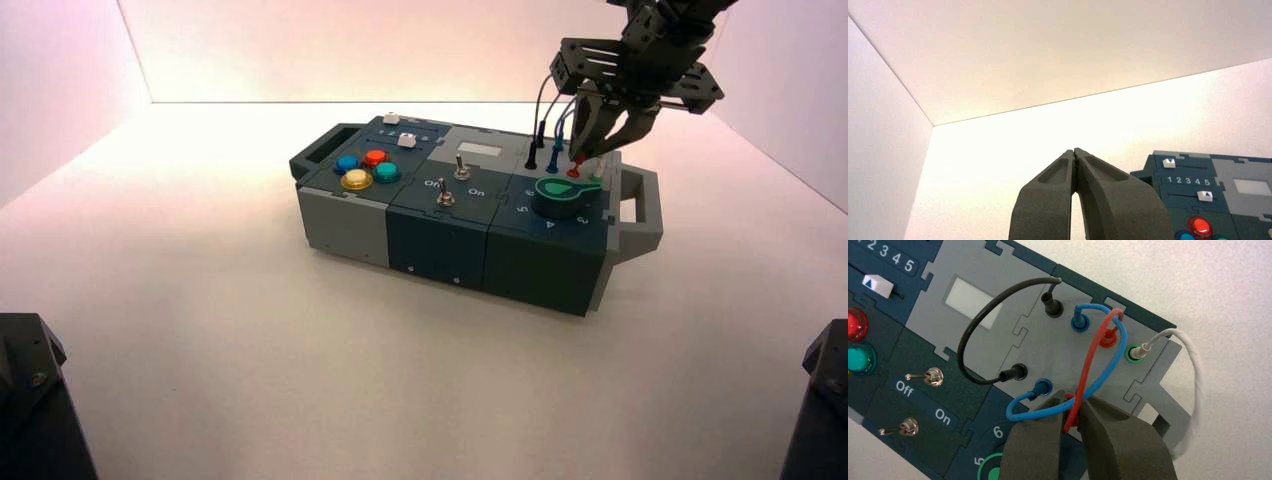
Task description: Insert the red wire.
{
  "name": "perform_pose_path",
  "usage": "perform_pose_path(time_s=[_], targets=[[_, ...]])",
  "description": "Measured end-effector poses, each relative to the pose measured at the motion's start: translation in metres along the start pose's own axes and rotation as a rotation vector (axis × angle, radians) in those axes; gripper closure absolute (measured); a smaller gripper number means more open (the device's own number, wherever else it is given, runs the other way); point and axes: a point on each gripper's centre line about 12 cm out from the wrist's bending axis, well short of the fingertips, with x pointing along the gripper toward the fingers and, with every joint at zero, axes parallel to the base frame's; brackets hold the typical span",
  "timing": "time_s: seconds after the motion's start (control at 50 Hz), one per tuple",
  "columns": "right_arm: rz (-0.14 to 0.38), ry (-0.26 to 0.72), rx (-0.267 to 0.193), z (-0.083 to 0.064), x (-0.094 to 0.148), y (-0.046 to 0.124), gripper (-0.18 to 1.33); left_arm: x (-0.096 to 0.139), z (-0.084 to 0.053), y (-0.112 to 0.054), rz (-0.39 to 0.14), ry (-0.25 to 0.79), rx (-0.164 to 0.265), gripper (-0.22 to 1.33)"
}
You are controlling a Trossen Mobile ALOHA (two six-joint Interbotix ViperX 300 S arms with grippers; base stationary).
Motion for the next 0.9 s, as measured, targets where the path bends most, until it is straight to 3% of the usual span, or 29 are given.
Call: perform_pose_path(time_s=[0.54, 0.9], targets=[[0.0, 0.019, -0.007, 0.005, 0.007, 0.003, 1.05, 0.0, 0.0, 0.0, 0.0, 0.0, 0.0, 1.28], [0.007, 0.033, -0.038, 0.004, 0.01, 0.011, 1.06, 0.0, 0.0, 0.0, -0.001, -0.002, 0.001, 1.28]])
